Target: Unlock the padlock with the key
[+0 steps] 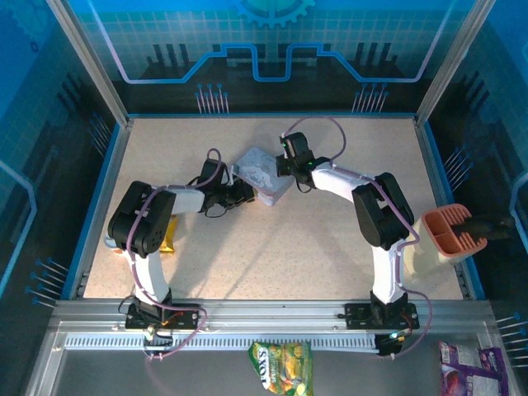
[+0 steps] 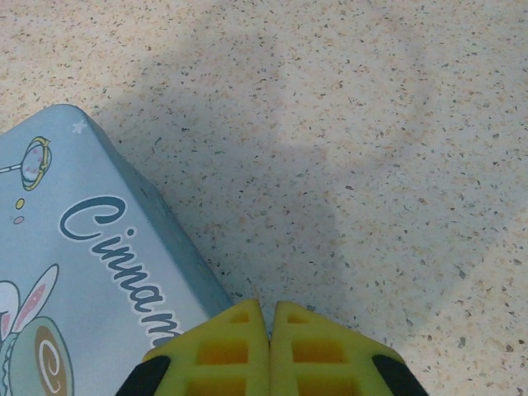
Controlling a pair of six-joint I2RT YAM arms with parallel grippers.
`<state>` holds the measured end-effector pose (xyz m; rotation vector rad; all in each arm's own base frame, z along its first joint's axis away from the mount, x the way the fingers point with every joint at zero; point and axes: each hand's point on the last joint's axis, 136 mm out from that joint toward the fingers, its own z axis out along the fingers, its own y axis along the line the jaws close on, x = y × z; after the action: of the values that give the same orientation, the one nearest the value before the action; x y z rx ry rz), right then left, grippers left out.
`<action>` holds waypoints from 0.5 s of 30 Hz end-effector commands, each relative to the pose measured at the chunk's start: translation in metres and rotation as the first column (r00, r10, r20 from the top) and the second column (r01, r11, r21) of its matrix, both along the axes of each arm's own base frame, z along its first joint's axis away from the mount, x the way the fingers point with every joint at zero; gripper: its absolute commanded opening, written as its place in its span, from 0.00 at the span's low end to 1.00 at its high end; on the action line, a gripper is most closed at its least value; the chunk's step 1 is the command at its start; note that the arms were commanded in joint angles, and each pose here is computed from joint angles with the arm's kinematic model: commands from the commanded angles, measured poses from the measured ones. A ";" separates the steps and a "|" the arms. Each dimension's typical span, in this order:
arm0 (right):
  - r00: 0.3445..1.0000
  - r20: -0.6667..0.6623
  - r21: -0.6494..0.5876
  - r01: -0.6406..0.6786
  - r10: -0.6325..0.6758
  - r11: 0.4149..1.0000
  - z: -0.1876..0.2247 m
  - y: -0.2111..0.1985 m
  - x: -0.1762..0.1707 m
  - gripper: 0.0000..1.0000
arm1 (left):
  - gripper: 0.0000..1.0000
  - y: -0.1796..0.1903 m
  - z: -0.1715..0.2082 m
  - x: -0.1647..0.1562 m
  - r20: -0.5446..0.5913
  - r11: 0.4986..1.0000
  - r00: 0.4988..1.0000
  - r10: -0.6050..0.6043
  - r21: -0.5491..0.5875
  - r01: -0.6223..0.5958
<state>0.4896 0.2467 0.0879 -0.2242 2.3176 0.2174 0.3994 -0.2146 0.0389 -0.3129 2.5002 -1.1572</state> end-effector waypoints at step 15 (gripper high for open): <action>0.934 -0.339 -0.065 -0.144 0.113 0.987 -0.091 0.004 -0.086 0.00 | 0.00 -0.001 -0.055 -0.015 -0.411 0.881 0.884 0.224 -0.302 -0.364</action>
<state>0.4900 0.2445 0.0878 -0.2126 2.2869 0.2201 0.4040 -0.2233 0.0405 -0.6301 2.2864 -1.5734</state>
